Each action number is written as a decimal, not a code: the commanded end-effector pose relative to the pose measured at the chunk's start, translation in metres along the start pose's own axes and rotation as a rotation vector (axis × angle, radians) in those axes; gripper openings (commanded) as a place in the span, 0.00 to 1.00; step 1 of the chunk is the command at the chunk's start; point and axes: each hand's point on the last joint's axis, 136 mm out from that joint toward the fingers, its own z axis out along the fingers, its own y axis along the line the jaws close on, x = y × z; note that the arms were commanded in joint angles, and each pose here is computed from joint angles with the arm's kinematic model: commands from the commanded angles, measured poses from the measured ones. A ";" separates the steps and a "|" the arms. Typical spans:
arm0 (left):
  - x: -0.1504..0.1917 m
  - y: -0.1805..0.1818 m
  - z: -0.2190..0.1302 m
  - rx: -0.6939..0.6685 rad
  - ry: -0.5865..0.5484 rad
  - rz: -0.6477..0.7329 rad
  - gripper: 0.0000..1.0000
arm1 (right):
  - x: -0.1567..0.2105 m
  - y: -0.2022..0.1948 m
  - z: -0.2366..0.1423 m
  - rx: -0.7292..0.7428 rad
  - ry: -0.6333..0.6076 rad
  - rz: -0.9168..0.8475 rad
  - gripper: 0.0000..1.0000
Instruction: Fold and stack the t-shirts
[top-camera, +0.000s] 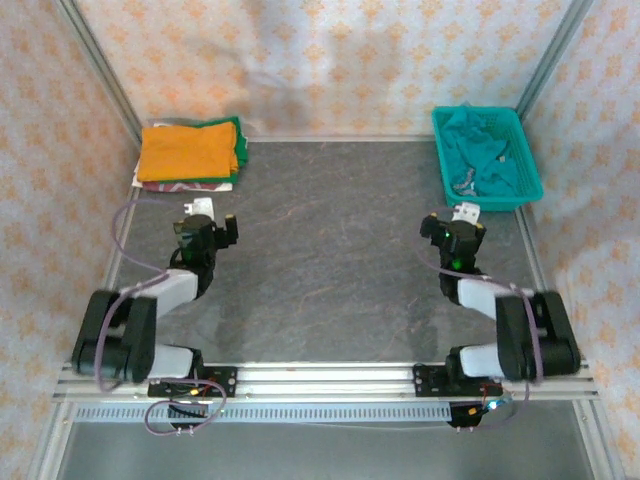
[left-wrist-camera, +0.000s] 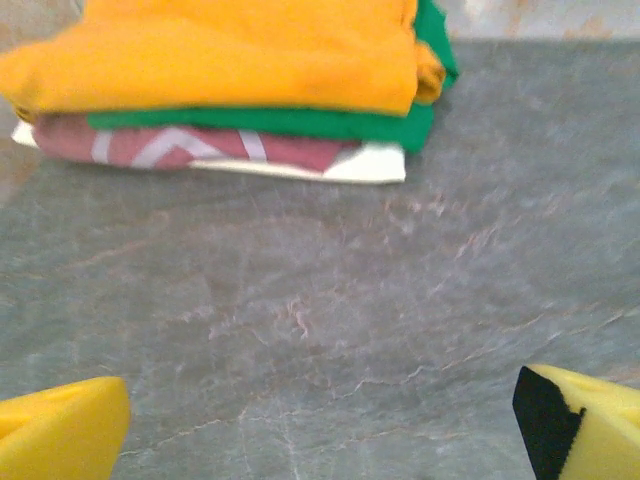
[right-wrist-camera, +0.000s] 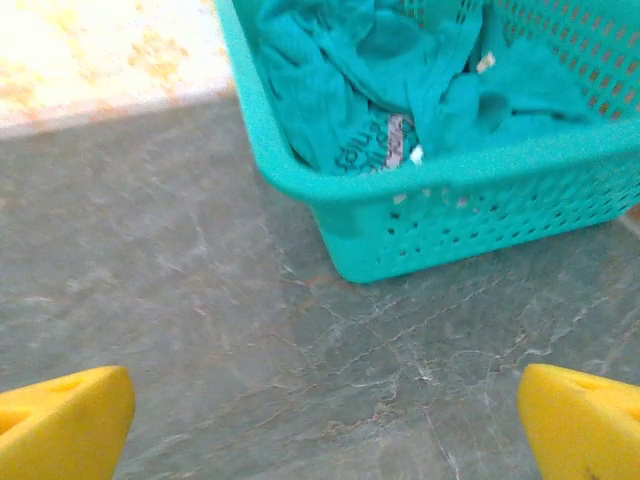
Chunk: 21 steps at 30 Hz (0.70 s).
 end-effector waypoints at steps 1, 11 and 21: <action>-0.075 0.000 -0.045 0.023 -0.122 -0.165 1.00 | -0.062 -0.008 -0.023 0.093 0.007 0.084 0.99; -0.159 -0.210 -0.075 0.530 -0.019 0.122 0.99 | -0.146 -0.037 0.052 0.199 0.332 0.350 0.80; -0.132 -0.349 -0.093 0.789 0.075 0.269 1.00 | -0.098 -0.059 0.184 0.218 0.692 0.348 0.89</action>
